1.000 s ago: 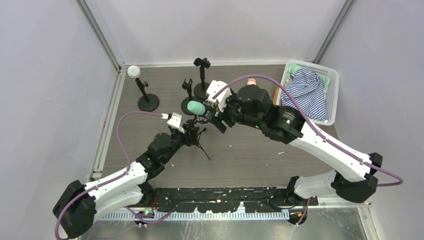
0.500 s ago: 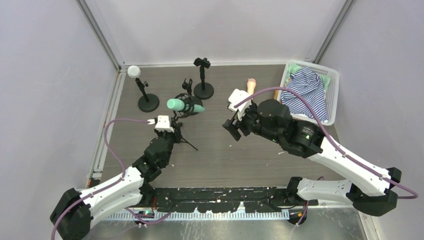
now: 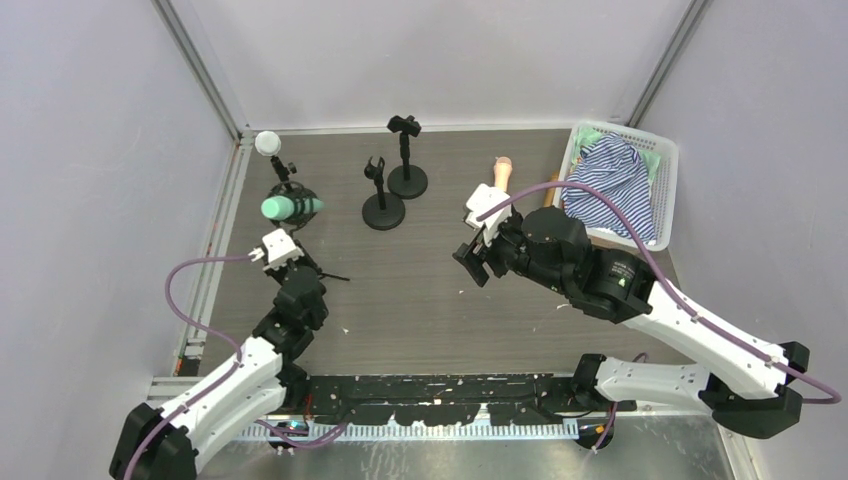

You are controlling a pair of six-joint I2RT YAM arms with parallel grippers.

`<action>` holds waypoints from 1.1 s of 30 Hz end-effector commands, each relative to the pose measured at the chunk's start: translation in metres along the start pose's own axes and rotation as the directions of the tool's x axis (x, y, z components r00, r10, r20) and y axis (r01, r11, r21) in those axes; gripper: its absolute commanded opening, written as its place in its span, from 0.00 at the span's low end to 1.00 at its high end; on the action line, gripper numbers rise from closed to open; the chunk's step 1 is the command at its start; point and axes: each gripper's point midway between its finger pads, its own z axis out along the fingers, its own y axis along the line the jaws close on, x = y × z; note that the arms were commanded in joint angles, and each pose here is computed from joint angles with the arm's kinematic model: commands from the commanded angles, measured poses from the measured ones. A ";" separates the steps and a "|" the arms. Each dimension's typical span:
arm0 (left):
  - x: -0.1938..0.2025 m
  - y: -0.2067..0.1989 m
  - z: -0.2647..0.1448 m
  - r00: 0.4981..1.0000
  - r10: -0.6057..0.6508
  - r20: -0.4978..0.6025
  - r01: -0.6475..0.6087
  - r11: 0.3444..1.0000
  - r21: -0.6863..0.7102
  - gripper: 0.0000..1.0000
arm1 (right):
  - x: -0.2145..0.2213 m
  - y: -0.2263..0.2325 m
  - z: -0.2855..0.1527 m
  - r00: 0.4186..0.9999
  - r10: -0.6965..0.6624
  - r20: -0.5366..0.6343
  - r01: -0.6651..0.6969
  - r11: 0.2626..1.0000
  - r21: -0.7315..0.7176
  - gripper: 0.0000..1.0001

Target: Attach the microphones to the stand

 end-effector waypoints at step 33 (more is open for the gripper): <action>-0.038 0.044 0.153 0.989 -0.061 0.132 0.104 0.932 -0.348 0.27 | 0.017 -0.014 -0.021 1.000 0.009 -0.008 -0.008 0.997 0.077 0.78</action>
